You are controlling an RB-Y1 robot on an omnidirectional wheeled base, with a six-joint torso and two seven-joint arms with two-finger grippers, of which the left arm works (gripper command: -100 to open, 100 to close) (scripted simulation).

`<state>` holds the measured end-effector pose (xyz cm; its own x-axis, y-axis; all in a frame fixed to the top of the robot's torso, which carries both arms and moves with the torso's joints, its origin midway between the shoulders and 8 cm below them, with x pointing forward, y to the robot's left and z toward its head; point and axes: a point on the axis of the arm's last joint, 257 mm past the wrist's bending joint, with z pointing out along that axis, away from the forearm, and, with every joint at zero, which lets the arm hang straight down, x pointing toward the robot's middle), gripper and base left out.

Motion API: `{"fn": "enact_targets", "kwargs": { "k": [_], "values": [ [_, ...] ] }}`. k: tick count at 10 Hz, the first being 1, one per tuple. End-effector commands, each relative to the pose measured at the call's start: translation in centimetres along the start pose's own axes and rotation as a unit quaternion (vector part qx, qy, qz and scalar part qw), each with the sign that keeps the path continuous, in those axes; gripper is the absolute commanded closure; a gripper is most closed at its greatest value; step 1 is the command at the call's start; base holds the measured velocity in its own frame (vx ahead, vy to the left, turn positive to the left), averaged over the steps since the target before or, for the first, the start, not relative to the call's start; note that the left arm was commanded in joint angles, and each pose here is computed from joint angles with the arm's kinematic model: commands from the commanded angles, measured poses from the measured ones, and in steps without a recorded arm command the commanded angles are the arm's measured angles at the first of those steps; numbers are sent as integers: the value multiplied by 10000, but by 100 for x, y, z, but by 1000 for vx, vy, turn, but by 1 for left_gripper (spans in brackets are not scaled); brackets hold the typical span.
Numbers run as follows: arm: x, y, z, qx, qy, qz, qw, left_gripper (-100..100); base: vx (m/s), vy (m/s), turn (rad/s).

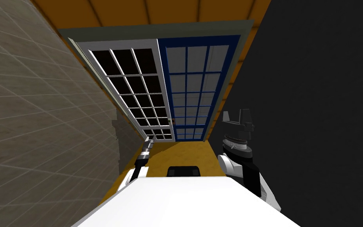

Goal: Pull the door open

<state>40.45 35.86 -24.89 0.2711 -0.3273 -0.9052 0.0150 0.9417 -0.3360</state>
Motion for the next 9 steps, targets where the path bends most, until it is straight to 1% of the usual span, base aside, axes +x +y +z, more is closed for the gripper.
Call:
{"fn": "enact_targets", "kwargs": {
  "k": [1, 3, 5, 9],
  "values": [
    [113, 66, -40, -64, 95, 188, 9998, -100, 103, -11, -62],
    [236, 148, -85, -139, 209, 388, 9989, -100, 112, -3, -64],
    [356, 221, -133, -207, 322, 576, 9976, -100, 109, 10, -55],
    [581, 343, -232, -321, 541, 913, 9938, -100, 103, -6, -57]
  ]
}}
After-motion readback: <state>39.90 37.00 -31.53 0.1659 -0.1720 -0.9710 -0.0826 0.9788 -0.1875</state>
